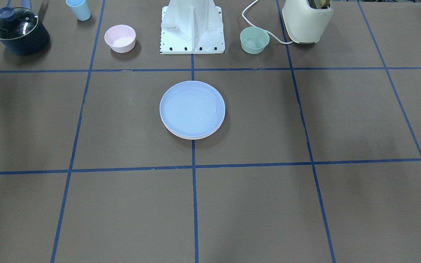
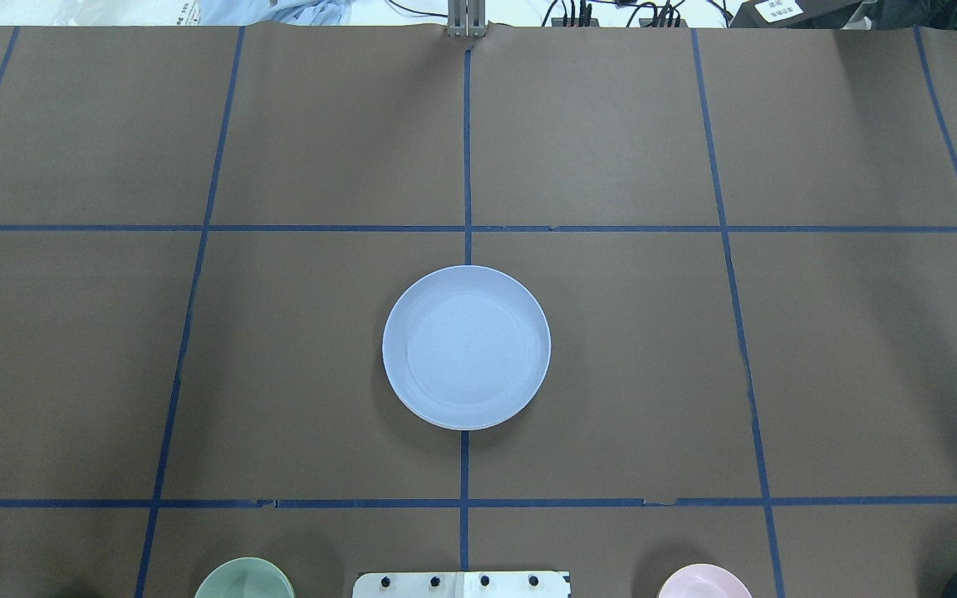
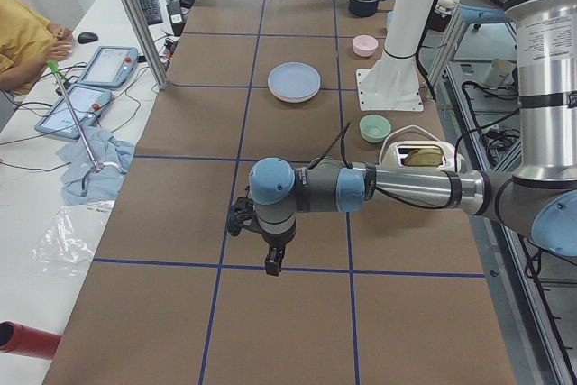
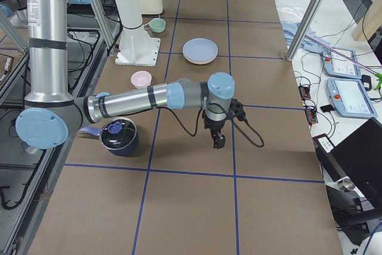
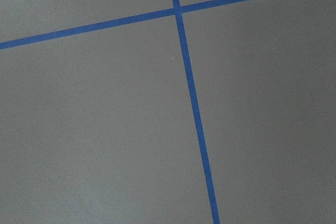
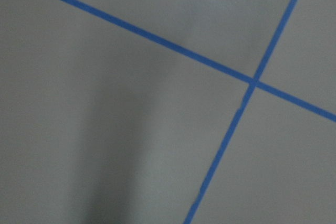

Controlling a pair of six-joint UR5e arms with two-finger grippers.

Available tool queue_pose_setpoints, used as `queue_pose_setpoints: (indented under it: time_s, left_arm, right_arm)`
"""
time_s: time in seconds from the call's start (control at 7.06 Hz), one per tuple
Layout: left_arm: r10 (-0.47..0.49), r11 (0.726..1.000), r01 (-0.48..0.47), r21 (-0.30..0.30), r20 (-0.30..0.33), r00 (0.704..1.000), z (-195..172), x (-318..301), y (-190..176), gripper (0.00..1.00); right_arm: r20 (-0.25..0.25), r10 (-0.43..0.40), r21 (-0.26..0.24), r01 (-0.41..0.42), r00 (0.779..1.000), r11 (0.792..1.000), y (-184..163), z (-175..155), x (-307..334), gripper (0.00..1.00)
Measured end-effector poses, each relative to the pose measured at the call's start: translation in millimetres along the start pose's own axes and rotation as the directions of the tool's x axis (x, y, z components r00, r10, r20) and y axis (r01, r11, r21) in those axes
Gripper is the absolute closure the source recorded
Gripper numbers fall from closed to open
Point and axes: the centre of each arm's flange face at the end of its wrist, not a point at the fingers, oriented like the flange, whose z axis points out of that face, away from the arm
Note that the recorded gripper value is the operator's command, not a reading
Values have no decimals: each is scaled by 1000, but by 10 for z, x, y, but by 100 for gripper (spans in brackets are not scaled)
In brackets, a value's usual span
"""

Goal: Stack three plates with pink and blue

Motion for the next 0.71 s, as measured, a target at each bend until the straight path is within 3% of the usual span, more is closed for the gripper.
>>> queue_pose_setpoints:
  time_s: [0.14,0.28,0.71]
  left_arm:
    - [-4,1000,4,4,1,1000,-16,-5,13,0]
    - [-5,1000,5,8,2,1000,-34,-1,32,0]
    - [3,1000,-3,15,10,1000,-58,10,64,0]
  right_arm:
    - [4,67,-6,-67,998,998,447,59,228,0]
    - [-5,110,16,-110,994,994,665,-6,358,0]
    - [-53,135,39,-133,989,990,748,-136,455,0]
